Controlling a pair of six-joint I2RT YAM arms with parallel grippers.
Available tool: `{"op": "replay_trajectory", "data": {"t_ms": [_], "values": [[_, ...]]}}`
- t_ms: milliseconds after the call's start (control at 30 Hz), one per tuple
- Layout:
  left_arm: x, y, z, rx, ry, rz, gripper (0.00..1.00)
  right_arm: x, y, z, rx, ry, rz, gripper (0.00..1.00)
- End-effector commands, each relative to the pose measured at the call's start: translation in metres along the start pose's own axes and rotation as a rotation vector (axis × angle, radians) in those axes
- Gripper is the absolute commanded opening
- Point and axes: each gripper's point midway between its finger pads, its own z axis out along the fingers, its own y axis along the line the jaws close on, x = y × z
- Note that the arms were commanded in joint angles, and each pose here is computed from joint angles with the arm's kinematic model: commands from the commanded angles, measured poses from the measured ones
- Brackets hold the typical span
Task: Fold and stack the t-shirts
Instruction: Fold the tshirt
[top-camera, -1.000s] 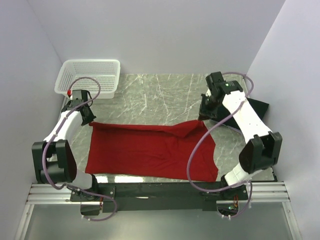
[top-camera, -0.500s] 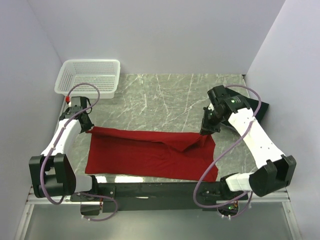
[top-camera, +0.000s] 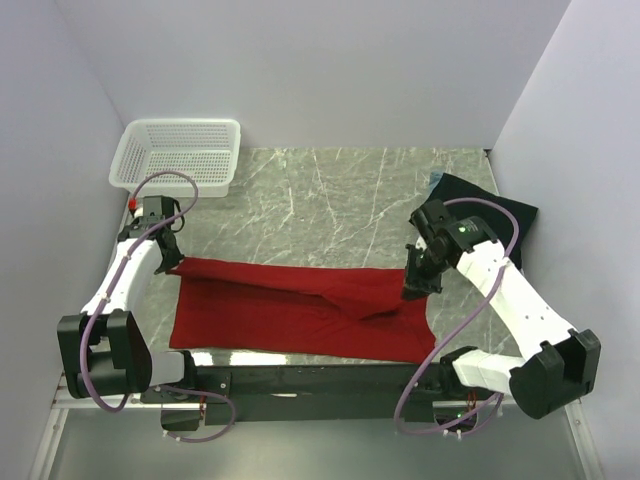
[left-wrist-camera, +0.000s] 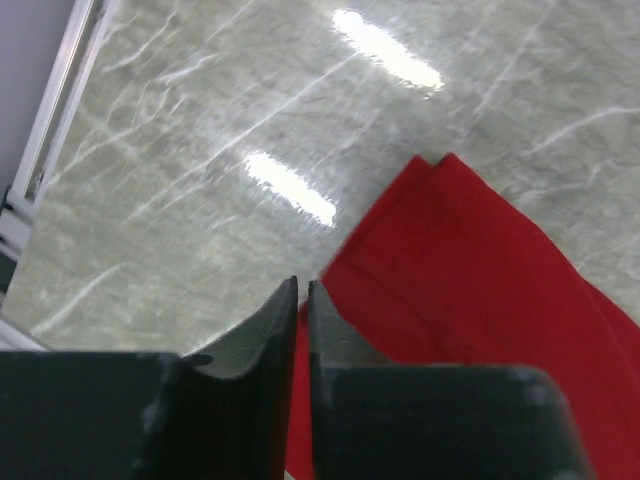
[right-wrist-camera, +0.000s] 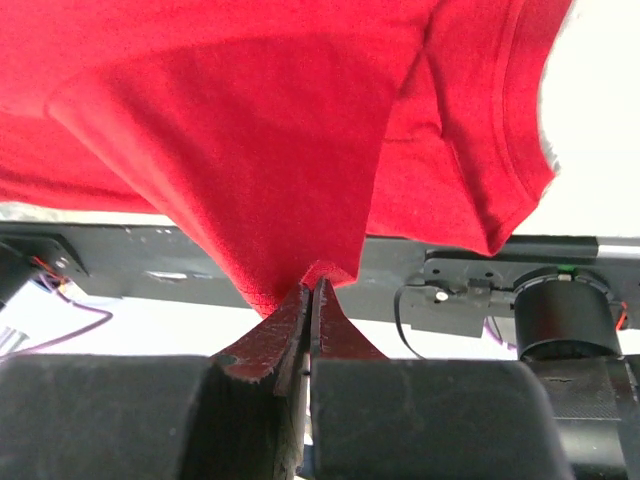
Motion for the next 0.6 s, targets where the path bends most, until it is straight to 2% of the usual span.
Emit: {"op": "replay_trajectory", "data": {"t_ms": [0, 67, 100, 133, 200, 233, 333, 467, 567], "values": [[-0.018, 0.012, -0.012, -0.065, -0.042, -0.032, 0.17, 0.012, 0.002, 0.002, -0.016, 0.008, -0.004, 0.0], [-0.016, 0.018, -0.013, -0.094, -0.018, -0.035, 0.38, 0.018, -0.002, 0.009, 0.0, 0.031, -0.005, 0.0], [-0.019, 0.018, -0.016, -0.094, -0.025, -0.042, 0.43, 0.024, -0.005, 0.014, 0.013, 0.051, -0.016, 0.0], [-0.019, 0.021, -0.017, -0.104, -0.02, -0.045, 0.56, 0.028, -0.007, 0.016, 0.021, 0.067, -0.021, 0.0], [-0.022, 0.023, -0.021, -0.104, -0.029, -0.053, 0.66, 0.035, -0.012, 0.019, 0.043, 0.094, -0.04, 0.12], [-0.025, 0.024, -0.024, -0.098, -0.042, -0.061, 0.72, 0.039, -0.013, 0.02, 0.056, 0.107, -0.052, 0.27], [-0.03, 0.012, -0.03, -0.034, -0.055, -0.086, 0.73, 0.035, -0.01, 0.015, 0.044, 0.084, -0.067, 0.44], [-0.028, -0.032, -0.035, 0.113, -0.049, -0.104, 0.72, 0.018, -0.008, 0.017, 0.058, 0.034, -0.059, 0.48], [-0.013, -0.074, -0.031, 0.242, 0.03, -0.119, 0.73, -0.003, -0.005, 0.033, 0.052, -0.007, -0.03, 0.48]]}}
